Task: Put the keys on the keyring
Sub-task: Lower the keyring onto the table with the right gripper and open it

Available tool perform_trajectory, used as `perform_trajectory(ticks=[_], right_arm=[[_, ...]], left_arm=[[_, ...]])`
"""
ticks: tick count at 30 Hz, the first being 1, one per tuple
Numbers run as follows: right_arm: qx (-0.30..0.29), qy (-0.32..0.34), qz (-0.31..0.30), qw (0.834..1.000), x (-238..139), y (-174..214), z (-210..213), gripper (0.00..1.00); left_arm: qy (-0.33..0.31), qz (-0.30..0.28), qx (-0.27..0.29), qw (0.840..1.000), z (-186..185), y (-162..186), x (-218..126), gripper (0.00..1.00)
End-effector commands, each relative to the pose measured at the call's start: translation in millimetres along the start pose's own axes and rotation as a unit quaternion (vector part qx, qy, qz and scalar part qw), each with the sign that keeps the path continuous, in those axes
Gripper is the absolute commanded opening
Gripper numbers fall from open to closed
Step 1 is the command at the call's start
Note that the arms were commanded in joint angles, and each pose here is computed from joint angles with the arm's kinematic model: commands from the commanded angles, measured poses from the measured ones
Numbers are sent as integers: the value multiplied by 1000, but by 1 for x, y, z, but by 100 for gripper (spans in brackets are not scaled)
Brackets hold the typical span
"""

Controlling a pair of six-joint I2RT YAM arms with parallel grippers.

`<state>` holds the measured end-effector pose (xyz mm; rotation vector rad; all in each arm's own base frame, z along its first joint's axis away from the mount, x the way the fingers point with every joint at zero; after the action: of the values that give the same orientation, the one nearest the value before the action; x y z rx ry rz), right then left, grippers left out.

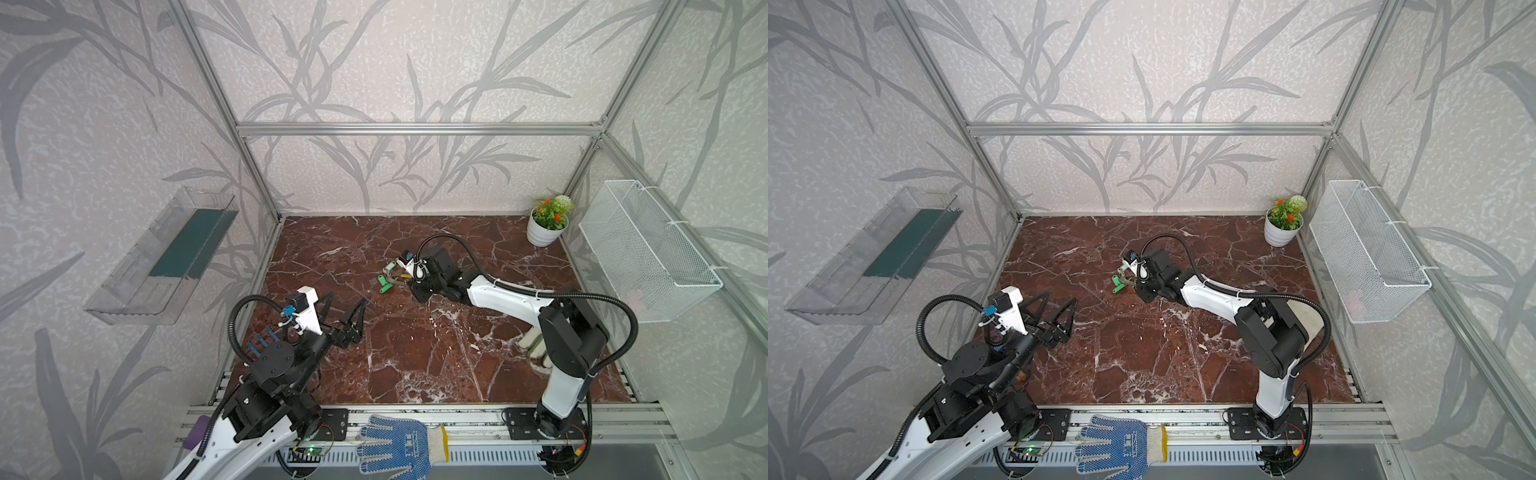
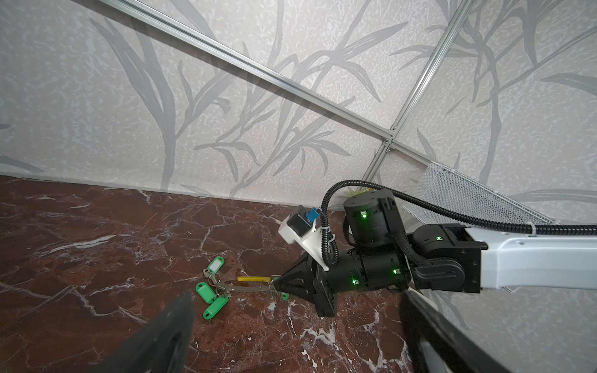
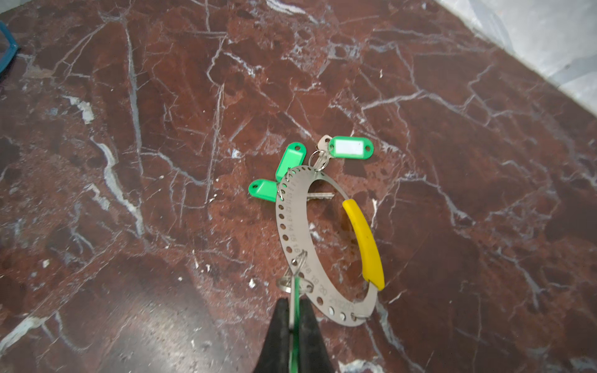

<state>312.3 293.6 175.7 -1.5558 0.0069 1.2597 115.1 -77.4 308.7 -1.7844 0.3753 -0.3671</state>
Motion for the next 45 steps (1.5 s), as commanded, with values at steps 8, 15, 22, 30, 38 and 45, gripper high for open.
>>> perform_trajectory(ticks=[8, 15, 22, 30, 38, 45], right_arm=[[36, -2, 99, 994, -20, 44, 3, 0], [71, 46, 171, 982, -20, 70, -5, 0], [87, 73, 199, 973, -19, 94, -12, 0], [94, 89, 227, 965, -19, 107, -18, 5], [108, 100, 246, 958, -21, 118, -20, 21], [124, 108, 219, 962, -38, 118, -20, 32]], left_arm=[[-1, -5, -7, 1000, 0, 2, 3, 99], [-1, -4, -8, 1000, 0, 3, 3, 99], [-1, -4, -8, 1000, 0, 4, 4, 99], [-1, -5, -9, 1000, 0, 5, 4, 99], [-3, -5, -9, 1000, 0, 6, 5, 99], [-11, 3, -4, 1000, 1, 8, 6, 99]])
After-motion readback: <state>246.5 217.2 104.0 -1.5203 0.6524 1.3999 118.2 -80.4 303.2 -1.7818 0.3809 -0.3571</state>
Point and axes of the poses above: each gripper's point midway between its finger pads, its own x axis out along the fingers, its own z axis along the line the jaws close on, y = z × x, the point moved 9 cm from there along -x, back along the fingers, and after that the axes turned 11 degrees about x, right-handed, at the moved point
